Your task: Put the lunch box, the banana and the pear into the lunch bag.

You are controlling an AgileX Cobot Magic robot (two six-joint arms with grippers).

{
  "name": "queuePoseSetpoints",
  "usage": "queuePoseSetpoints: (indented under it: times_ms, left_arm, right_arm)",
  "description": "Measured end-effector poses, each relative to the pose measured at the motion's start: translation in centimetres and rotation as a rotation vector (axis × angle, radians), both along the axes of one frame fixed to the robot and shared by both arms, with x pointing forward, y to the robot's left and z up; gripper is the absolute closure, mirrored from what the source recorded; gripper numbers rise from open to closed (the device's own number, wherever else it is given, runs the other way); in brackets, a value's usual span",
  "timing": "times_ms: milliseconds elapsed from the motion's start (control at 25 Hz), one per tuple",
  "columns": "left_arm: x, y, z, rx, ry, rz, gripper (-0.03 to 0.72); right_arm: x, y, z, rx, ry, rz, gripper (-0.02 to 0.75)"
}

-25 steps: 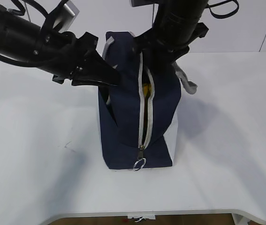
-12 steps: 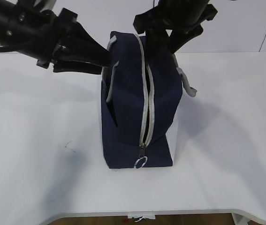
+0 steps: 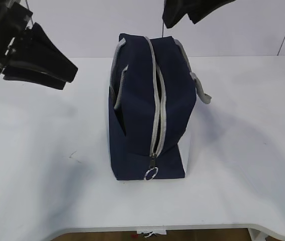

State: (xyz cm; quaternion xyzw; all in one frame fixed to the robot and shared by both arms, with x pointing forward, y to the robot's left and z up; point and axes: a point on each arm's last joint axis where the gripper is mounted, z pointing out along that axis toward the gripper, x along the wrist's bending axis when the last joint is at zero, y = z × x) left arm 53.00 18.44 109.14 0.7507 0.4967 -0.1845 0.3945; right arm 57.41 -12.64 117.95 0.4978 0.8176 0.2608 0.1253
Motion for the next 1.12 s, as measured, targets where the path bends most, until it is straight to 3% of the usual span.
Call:
queuePoseSetpoints:
  times_ms: [400, 600, 920, 1120]
  left_arm:
    - [-2.1, 2.4, 1.0, 0.279, 0.04, 0.12, 0.389]
    - [-3.3, 3.8, 2.1, 0.403, 0.005, 0.191, 0.39]
    - [-5.0, 4.5, 3.8, 0.427, -0.055, 0.216, 0.391]
    - [-5.2, 4.5, 3.9, 0.429, -0.06, 0.216, 0.391]
  right_arm:
    - [-5.9, -0.5, 0.3, 0.056, -0.074, 0.063, 0.347]
    - [-9.1, -0.1, -2.6, 0.116, -0.169, 0.111, 0.347]
    - [-12.0, -0.2, -8.4, 0.217, -0.367, 0.158, 0.349]
    - [-12.1, -0.3, -10.6, 0.208, -0.366, 0.155, 0.349]
